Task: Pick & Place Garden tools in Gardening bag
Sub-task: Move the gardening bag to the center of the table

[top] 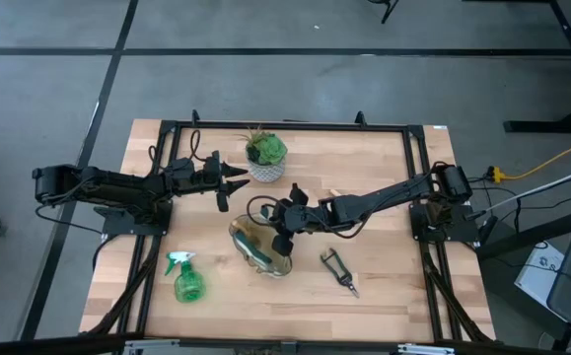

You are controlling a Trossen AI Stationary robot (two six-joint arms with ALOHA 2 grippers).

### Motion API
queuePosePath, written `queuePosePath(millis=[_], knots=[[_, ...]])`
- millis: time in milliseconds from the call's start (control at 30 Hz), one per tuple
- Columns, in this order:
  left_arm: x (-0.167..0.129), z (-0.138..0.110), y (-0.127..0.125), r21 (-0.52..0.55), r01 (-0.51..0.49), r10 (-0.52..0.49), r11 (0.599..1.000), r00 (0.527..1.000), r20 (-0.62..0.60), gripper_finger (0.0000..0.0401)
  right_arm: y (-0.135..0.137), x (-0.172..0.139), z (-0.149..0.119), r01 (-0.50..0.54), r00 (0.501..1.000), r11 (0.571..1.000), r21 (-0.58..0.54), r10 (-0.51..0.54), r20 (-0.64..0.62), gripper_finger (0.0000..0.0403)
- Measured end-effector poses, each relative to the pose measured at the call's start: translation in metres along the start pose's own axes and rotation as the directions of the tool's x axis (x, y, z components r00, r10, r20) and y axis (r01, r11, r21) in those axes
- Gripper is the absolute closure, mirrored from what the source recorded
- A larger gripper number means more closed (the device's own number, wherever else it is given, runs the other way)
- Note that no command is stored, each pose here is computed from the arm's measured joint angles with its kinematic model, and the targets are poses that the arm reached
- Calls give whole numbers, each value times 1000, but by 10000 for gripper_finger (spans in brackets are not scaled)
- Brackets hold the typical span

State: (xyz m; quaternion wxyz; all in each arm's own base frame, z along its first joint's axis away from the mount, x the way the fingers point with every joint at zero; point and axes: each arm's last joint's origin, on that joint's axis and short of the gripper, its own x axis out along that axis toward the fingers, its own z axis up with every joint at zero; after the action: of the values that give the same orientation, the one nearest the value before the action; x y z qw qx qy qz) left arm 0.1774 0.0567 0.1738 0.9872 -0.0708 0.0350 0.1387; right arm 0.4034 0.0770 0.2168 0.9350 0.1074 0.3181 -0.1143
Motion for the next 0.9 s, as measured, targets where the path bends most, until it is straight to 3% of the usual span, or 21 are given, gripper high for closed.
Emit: queuePosePath(millis=[167,433,900], knots=[[0,0,0,0,0,0,1000,1000,0,253,0,0,0,6,1000,999,-34,-6,3,396],[0,0,0,0,0,0,1000,1000,1,253,-10,-12,11,25,1000,999,-48,-24,7,400],[0,0,0,0,0,0,1000,1000,1,253,-62,-15,16,202,970,979,-34,-204,-129,402]])
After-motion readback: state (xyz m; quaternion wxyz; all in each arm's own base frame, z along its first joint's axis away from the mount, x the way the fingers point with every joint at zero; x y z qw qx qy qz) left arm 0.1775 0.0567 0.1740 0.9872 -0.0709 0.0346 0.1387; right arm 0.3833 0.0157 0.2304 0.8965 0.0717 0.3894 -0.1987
